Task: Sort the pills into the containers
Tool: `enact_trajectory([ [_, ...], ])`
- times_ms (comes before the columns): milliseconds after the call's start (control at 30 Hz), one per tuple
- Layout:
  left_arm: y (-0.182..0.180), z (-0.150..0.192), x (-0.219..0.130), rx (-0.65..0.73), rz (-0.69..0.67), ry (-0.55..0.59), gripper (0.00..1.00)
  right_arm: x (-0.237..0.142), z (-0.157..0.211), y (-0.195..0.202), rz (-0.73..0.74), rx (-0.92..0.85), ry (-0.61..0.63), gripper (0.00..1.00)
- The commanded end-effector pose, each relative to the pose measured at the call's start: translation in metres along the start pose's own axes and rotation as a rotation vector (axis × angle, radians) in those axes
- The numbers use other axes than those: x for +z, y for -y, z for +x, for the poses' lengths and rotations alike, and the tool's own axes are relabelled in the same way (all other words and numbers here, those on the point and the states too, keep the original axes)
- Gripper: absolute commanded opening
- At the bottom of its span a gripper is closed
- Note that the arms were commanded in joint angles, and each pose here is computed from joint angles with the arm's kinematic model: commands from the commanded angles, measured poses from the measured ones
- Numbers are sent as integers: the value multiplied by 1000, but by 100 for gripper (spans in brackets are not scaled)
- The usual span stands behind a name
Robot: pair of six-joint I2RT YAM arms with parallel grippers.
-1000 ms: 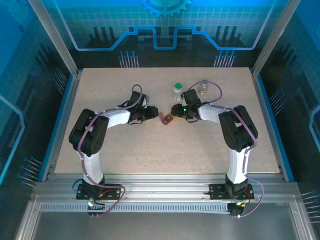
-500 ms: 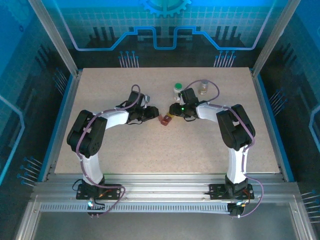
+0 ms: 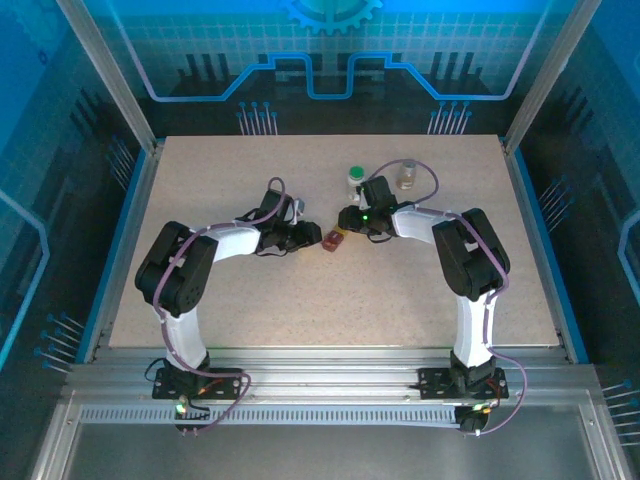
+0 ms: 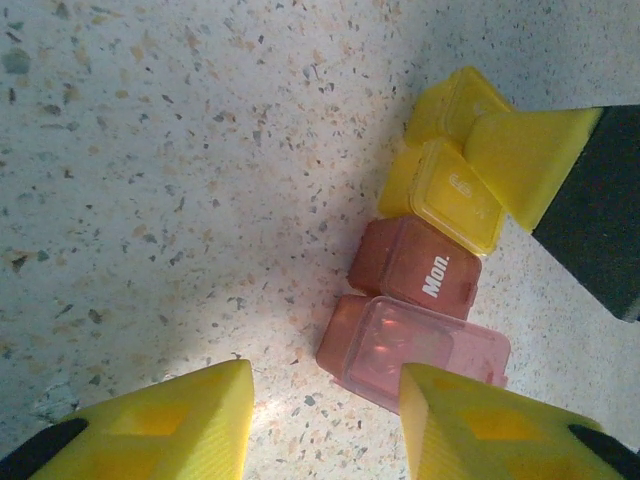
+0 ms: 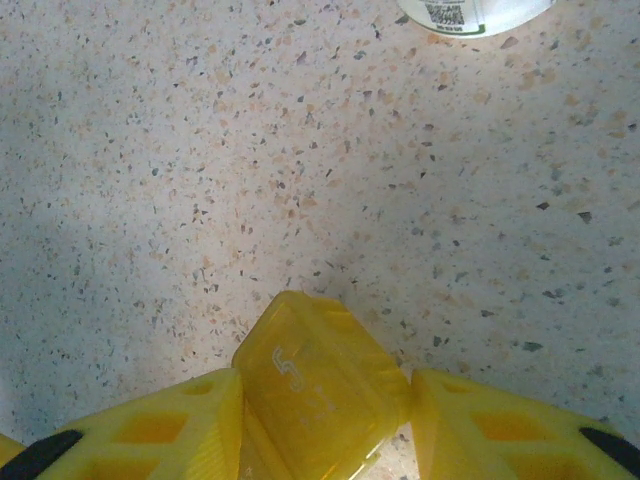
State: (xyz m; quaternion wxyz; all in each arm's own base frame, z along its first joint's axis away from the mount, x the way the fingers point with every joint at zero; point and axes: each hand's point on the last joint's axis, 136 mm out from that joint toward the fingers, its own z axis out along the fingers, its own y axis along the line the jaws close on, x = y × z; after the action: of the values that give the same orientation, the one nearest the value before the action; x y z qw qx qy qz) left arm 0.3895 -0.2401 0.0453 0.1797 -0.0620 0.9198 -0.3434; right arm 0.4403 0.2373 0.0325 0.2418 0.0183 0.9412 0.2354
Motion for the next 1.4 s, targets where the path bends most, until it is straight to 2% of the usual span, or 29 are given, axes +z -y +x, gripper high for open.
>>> enact_trajectory([
  [0, 14, 5, -1, 20, 29, -18, 44, 16, 36, 16, 56, -6, -111, 47],
  [233, 29, 12, 10, 55, 33, -42, 45, 17, 39, 17, 53, -2, -113, 46],
  [767, 15, 32, 37, 129, -95, -102, 43, 21, 48, 20, 45, 7, -129, 45],
  [1033, 26, 17, 10, 197, -153, -41, 43, 17, 48, 23, 33, 9, -110, 44],
  [1233, 36, 7, -10, 212, -154, 28, 45, 12, 46, 21, -33, 58, -73, 37],
  [1367, 40, 14, -5, 182, -117, 3, 47, 6, 39, 13, -113, 84, -21, 34],
])
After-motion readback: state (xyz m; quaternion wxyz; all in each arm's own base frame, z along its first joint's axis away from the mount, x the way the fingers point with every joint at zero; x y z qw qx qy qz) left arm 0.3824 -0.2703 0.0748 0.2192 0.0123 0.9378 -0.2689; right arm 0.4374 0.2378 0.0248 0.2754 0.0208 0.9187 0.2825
